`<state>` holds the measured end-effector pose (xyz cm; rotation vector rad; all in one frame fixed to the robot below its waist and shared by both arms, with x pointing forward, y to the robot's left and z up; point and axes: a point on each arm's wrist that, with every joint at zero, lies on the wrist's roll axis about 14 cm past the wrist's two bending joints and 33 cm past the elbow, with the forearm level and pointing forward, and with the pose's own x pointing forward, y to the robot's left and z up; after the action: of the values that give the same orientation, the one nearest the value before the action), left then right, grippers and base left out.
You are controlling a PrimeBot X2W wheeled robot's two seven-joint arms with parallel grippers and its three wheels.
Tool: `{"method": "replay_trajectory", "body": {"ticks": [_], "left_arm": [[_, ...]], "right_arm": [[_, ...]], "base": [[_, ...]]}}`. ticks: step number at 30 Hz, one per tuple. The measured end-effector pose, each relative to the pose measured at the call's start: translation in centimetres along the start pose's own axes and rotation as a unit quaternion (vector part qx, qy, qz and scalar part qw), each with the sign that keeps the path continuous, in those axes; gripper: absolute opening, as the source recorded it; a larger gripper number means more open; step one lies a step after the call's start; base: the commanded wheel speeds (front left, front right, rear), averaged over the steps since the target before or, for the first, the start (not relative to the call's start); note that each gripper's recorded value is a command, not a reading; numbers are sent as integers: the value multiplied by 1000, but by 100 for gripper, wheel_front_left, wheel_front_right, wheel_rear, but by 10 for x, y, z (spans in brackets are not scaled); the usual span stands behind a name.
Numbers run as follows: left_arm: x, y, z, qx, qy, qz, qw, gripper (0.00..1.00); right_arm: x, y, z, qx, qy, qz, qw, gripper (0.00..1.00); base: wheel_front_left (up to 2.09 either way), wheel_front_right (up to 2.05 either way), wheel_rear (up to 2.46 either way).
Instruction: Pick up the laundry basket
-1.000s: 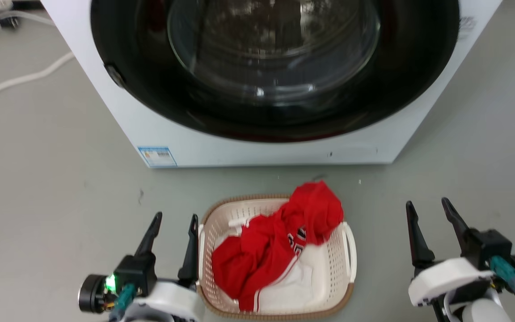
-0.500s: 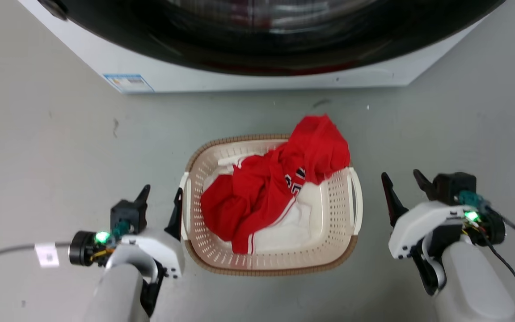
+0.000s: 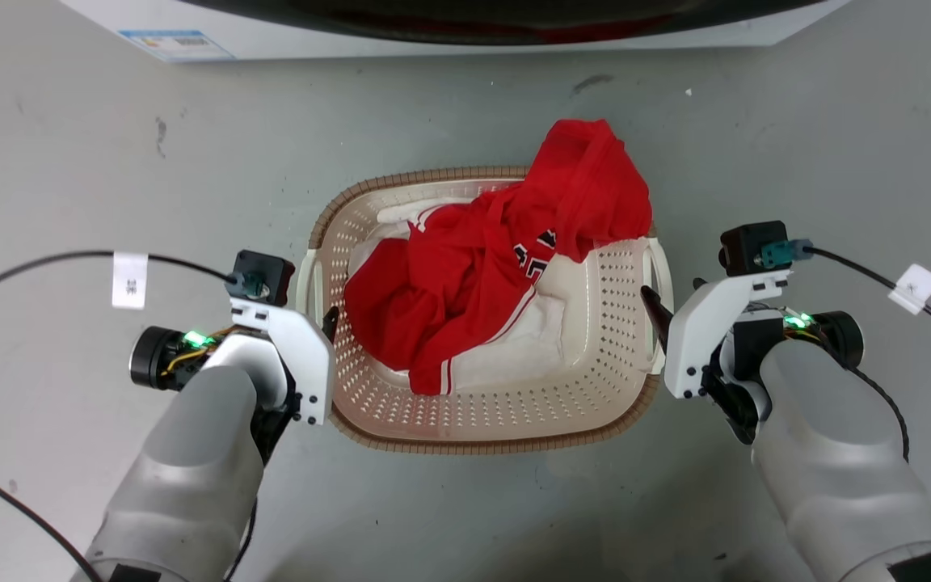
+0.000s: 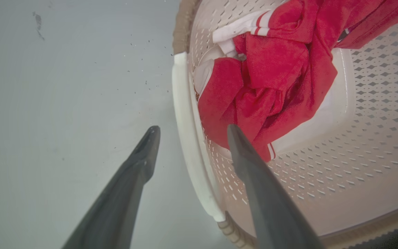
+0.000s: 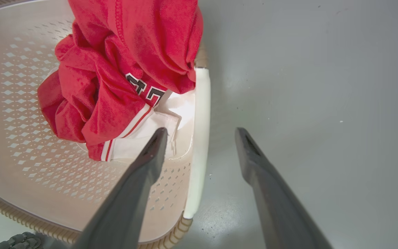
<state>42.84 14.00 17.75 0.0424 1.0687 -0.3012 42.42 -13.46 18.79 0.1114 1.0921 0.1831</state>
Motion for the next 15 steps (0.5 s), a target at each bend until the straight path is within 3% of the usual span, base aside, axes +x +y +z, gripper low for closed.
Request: {"method": "replay_trajectory", "body": {"ticks": [5,15], "left_arm": [[7,2,-16,1,57,-10,998,100],[18,6,-25,9,92,-26,995,100]], "right_arm": [[12,5,-12,-6,40,9,999,100],[28,5,-27,-6,85,12,996,100]], "base": [[0,0,0],[0,0,0]]}}
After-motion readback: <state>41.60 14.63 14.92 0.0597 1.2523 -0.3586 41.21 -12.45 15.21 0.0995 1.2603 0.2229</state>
